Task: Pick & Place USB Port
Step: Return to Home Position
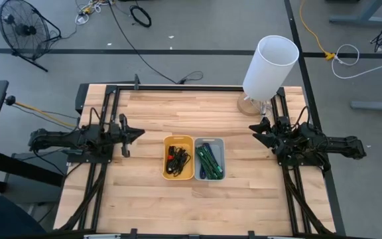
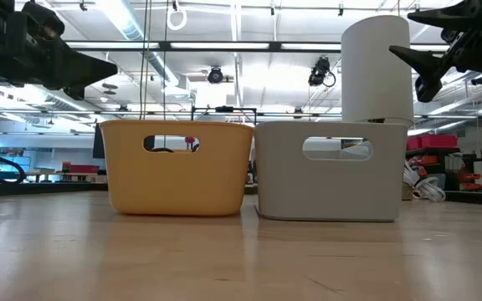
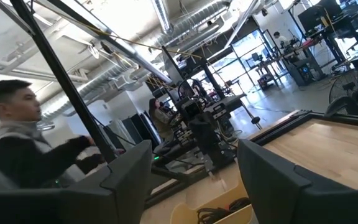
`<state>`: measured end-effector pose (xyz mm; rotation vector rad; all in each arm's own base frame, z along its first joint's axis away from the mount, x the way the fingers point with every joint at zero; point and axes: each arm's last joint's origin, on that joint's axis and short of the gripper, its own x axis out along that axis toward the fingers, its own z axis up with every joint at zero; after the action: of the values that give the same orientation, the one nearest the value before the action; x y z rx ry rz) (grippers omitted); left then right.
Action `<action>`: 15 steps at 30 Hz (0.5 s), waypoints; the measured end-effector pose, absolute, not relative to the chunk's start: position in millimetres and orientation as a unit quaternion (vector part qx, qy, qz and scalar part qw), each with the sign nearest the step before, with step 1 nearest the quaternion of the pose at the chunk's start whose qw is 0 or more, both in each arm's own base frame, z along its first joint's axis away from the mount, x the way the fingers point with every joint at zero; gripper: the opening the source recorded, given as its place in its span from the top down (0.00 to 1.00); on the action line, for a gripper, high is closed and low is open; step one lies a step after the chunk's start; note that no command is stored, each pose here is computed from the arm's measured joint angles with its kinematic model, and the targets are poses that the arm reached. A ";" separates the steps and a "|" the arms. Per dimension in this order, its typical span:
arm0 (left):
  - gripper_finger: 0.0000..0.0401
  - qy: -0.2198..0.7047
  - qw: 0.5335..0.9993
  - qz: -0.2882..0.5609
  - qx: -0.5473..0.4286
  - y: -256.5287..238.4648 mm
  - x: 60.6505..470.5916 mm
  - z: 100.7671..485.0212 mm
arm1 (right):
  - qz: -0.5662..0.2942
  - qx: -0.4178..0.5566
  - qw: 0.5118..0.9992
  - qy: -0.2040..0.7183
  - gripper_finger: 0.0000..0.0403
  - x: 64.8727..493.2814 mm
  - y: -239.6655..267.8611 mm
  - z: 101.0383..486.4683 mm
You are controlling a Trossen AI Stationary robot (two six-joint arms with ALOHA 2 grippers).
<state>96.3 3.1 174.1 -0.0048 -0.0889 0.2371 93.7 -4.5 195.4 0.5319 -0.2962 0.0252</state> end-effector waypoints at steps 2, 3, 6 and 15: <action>0.93 -0.046 0.991 0.124 -0.005 4.4 95.9 174.8 | 0.012 0.262 0.954 -0.146 0.41 93.7 -4.4 195.4; 0.93 -0.051 0.991 0.126 -0.005 4.7 95.8 176.4 | 0.012 0.262 0.954 -0.145 0.41 93.7 -4.5 195.4; 0.93 -0.048 0.991 0.128 -0.005 4.9 96.5 177.7 | 0.012 0.262 0.954 -0.146 0.41 93.8 -4.5 195.4; 0.93 -0.048 0.991 0.127 -0.005 4.8 96.5 177.8 | 0.009 0.262 0.954 -0.145 0.41 94.0 -4.6 195.0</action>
<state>96.5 4.8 177.8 -0.0097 -0.0956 0.2549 94.0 -4.6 195.0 0.5331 -0.2946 0.0176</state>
